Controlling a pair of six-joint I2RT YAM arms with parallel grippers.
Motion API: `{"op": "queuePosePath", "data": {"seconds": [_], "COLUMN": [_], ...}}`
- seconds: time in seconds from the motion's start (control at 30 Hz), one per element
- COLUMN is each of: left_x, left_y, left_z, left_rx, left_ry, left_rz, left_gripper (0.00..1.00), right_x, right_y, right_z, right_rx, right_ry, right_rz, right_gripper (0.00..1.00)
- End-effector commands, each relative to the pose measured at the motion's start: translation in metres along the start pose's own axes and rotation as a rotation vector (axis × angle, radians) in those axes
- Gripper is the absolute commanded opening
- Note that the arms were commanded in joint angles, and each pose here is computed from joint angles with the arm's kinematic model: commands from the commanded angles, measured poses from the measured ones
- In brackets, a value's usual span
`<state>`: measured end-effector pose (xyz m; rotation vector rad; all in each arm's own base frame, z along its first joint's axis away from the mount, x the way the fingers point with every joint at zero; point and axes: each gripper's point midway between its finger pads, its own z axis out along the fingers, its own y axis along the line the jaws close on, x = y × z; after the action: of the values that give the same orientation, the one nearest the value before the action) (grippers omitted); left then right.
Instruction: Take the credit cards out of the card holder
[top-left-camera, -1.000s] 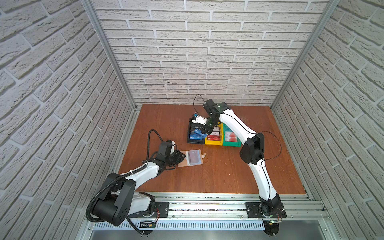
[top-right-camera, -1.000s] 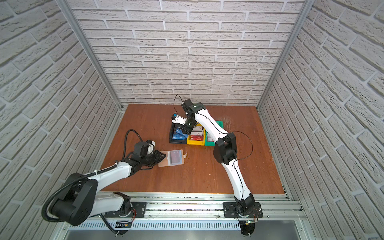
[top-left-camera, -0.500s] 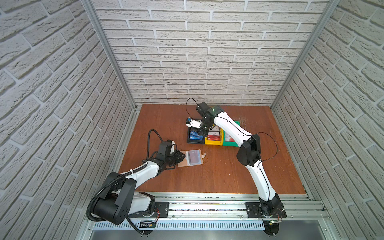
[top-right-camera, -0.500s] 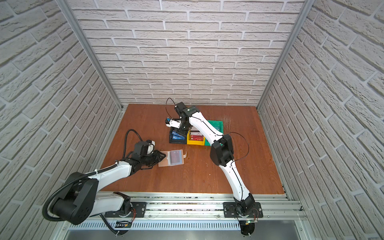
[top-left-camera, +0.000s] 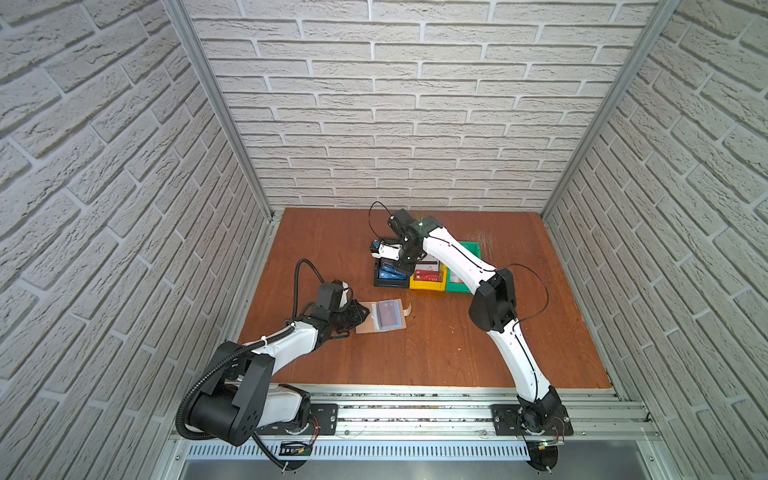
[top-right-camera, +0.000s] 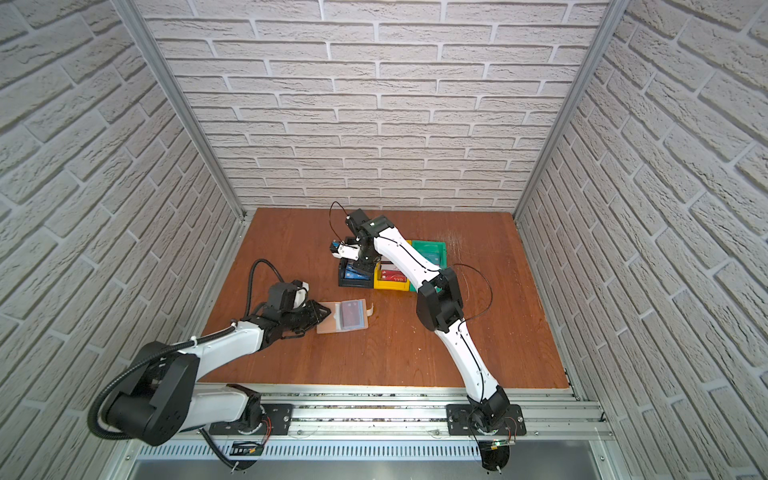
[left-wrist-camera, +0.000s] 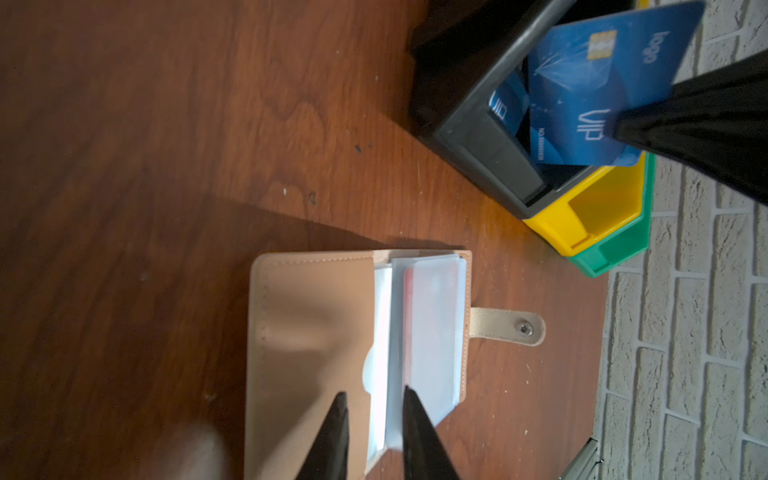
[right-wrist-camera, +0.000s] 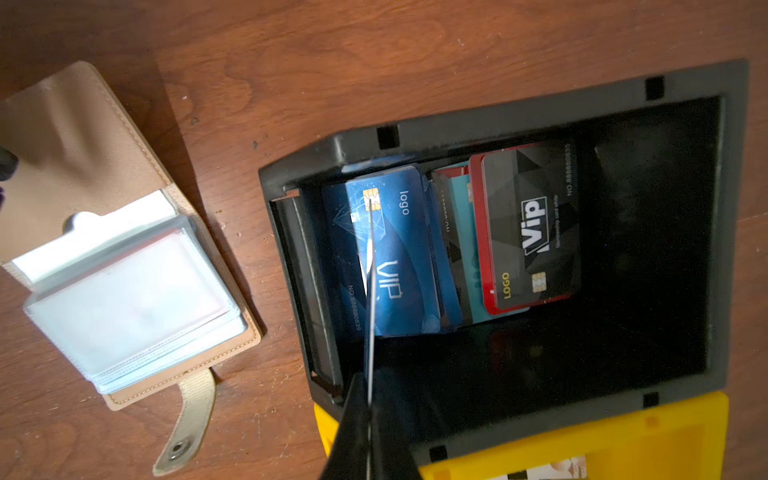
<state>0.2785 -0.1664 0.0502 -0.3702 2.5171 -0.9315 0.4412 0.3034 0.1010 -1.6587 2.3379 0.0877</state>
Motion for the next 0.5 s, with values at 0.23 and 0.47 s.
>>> {"op": "queuePosePath", "data": {"seconds": [0.23, 0.47], "left_x": [-0.009, -0.010], "left_y": [-0.005, -0.003], "left_z": [0.001, -0.002], "left_rx": [0.017, 0.014], "left_ry": [-0.011, -0.010], "left_rz": [0.020, 0.018], "left_gripper": [0.25, 0.25], "right_x": [0.010, 0.004], "right_y": [0.004, -0.007], "right_z": [0.020, 0.025], "right_rx": [-0.001, 0.052], "right_ry": [0.067, 0.049], "right_rz": [-0.043, -0.021], "right_gripper": [0.05, 0.18]}}
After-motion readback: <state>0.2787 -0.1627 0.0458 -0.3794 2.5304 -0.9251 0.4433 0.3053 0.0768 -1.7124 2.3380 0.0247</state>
